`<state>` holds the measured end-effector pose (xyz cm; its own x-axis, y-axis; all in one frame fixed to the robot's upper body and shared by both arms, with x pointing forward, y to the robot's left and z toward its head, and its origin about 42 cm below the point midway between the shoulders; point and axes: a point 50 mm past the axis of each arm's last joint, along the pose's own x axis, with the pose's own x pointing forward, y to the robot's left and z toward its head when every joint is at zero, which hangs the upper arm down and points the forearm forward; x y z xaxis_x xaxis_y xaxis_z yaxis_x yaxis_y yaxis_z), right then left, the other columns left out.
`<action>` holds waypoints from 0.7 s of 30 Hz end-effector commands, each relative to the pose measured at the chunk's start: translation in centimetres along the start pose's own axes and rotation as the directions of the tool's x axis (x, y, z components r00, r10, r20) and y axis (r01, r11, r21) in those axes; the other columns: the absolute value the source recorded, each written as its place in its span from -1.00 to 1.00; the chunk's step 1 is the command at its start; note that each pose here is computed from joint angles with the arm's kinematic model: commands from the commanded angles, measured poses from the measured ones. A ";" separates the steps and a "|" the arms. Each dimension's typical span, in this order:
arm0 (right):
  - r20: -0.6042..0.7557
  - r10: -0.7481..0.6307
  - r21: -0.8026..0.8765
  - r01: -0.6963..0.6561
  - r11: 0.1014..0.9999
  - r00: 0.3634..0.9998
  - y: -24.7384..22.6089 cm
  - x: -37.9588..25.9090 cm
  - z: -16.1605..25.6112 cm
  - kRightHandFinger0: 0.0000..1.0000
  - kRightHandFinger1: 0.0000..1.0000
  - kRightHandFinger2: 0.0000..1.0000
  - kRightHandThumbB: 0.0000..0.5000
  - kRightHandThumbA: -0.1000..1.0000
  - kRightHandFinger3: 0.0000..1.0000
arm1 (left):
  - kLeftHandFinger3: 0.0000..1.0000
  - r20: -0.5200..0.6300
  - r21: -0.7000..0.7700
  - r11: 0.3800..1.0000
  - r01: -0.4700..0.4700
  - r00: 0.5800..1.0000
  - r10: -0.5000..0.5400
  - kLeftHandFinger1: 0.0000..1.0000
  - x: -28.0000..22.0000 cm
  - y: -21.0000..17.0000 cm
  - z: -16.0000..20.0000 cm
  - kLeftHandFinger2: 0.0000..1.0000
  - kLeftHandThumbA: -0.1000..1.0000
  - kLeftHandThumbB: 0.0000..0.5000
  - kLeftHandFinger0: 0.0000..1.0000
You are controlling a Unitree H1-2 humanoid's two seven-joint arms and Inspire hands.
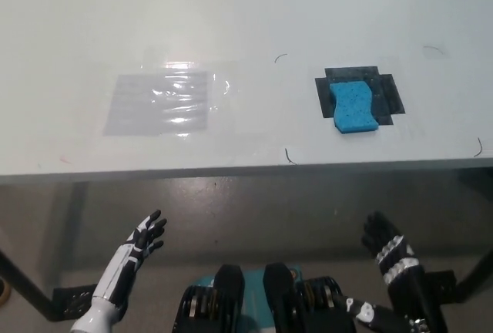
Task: A soft sponge is kept on the balc marked spot on the table infront of the robot and it uses its right hand fist to press down on it and drrags it across the table in a back and forth manner twice to clean it
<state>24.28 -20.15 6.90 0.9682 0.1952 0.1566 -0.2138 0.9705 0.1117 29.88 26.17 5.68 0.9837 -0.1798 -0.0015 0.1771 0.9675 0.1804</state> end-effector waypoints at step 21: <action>0.157 0.023 -0.073 -0.012 0.997 0.987 -1.0 4.3 1.7 1.00 1.00 1.00 -0.36 1.00 1.00 | 1.00 0.096 0.018 1.000 -0.017 0.995 0.015 1.00 2.1 1.1 2.3 1.00 1.00 1.00 1.00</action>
<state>27.48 -20.70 7.62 0.9573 0.1877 0.2199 -0.2054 0.9768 0.0602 30.96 26.11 6.57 0.9826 -0.1836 0.0272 0.1755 0.9667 0.1863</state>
